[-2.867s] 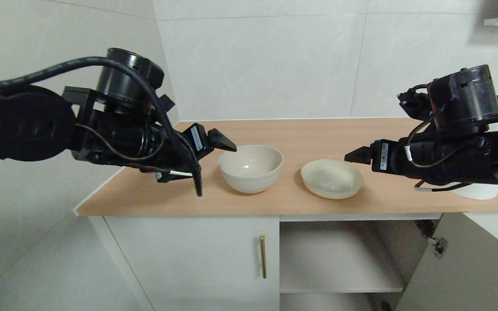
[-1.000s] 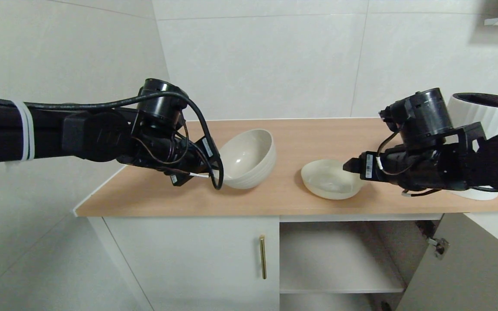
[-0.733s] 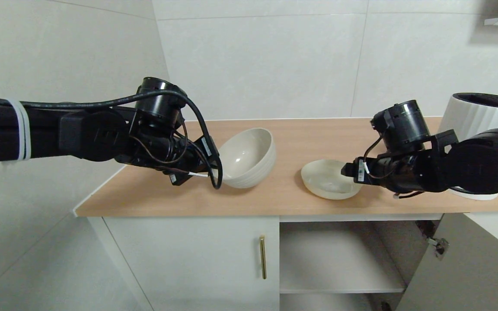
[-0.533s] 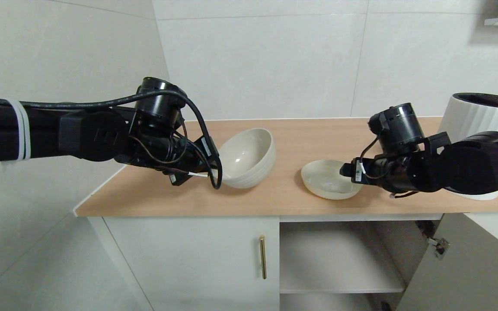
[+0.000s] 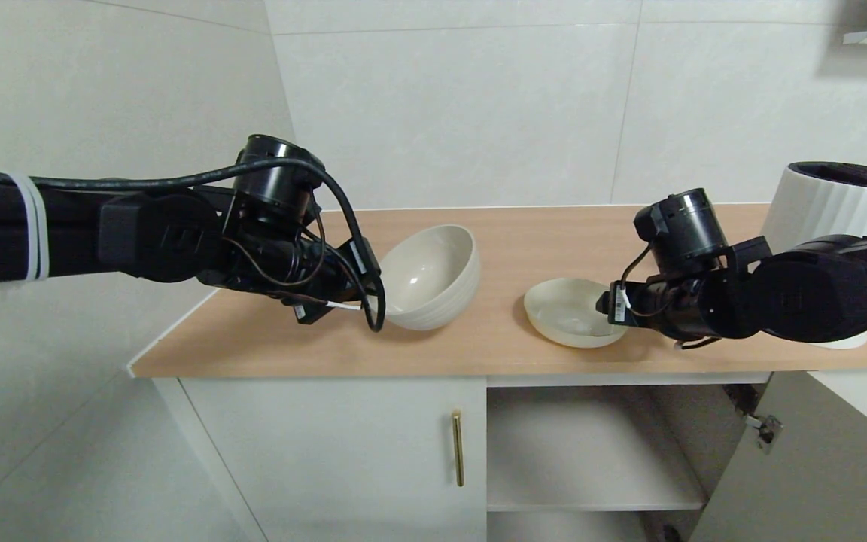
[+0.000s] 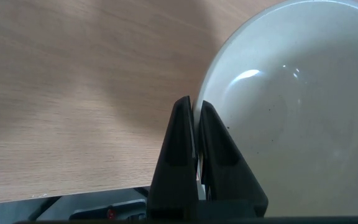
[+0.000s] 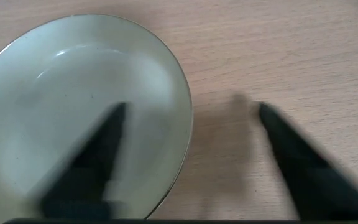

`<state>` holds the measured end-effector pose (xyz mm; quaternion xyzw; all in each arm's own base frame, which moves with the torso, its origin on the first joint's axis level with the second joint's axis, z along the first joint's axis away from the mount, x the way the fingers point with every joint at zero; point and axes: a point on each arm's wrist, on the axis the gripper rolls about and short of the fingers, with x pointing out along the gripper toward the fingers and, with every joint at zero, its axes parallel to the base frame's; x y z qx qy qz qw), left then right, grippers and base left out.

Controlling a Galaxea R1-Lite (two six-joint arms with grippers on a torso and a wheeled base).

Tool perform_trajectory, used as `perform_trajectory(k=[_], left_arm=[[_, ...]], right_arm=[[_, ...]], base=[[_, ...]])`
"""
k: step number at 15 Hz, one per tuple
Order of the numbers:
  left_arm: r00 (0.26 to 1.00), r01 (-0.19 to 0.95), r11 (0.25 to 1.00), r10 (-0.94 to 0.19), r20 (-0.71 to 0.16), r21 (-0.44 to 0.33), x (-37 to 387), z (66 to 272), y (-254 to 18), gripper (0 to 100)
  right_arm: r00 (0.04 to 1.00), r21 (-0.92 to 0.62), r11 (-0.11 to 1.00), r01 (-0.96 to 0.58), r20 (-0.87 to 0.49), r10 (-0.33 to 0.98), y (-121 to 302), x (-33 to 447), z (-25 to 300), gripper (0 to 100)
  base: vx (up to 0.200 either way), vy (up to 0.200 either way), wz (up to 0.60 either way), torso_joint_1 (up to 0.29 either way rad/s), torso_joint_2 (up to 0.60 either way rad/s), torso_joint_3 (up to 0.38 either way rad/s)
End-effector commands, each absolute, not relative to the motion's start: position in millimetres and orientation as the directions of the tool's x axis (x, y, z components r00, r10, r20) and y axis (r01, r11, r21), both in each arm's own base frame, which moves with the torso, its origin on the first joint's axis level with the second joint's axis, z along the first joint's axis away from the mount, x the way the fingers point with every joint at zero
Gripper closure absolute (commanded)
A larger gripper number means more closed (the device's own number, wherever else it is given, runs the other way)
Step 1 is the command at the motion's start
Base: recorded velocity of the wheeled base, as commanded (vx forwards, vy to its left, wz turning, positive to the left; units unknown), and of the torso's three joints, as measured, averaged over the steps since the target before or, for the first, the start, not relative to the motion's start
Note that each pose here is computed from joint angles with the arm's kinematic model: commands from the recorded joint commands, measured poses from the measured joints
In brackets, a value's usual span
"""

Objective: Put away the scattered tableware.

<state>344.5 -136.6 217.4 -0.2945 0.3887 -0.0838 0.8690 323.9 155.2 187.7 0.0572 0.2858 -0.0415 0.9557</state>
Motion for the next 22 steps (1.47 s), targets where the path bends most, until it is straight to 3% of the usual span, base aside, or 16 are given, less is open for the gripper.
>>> perform_trajectory(k=[1,11,15,17,20,22], left_arm=[[0.685,-0.082,0.812,-0.375,-0.624,-0.578,343.4,218.5,-136.1,100],[0.681,-0.063,0.827,-0.374,-0.63,-0.558,336.0,219.2,-133.2,100],[0.685,-0.009,0.85,-0.378,-0.623,-0.527,286.4,232.0,-114.0,100],[0.695,0.018,0.843,-0.398,-0.599,-0.538,253.7,242.3,-102.9,100],[0.658,0.097,0.806,-0.492,-0.57,-0.584,225.2,247.3,-94.1,100],[0.678,0.068,0.821,-0.455,-0.578,-0.567,222.9,243.5,-91.1,100]], right_arm=[[0.831,0.084,0.99,0.111,-0.554,-0.046,155.4,323.7,186.8,100],[0.84,0.103,0.99,0.095,-0.542,-0.025,150.6,313.6,198.3,100],[0.84,0.215,0.975,-0.053,-0.518,0.16,133.2,271.5,233.7,100],[0.812,0.218,0.973,-0.074,-0.554,0.185,120.1,244.2,246.6,100],[0.768,0.215,0.971,-0.107,-0.603,0.218,105.8,212.4,238.6,100],[0.75,0.195,0.969,-0.152,-0.616,0.242,103.0,191.7,231.3,100]], base=[[0.0,0.0,0.0,0.0,0.0,0.0],[0.0,0.0,0.0,0.0,0.0,0.0],[0.0,0.0,0.0,0.0,0.0,0.0],[0.0,0.0,0.0,0.0,0.0,0.0],[0.0,0.0,0.0,0.0,0.0,0.0],[0.0,0.0,0.0,0.0,0.0,0.0]])
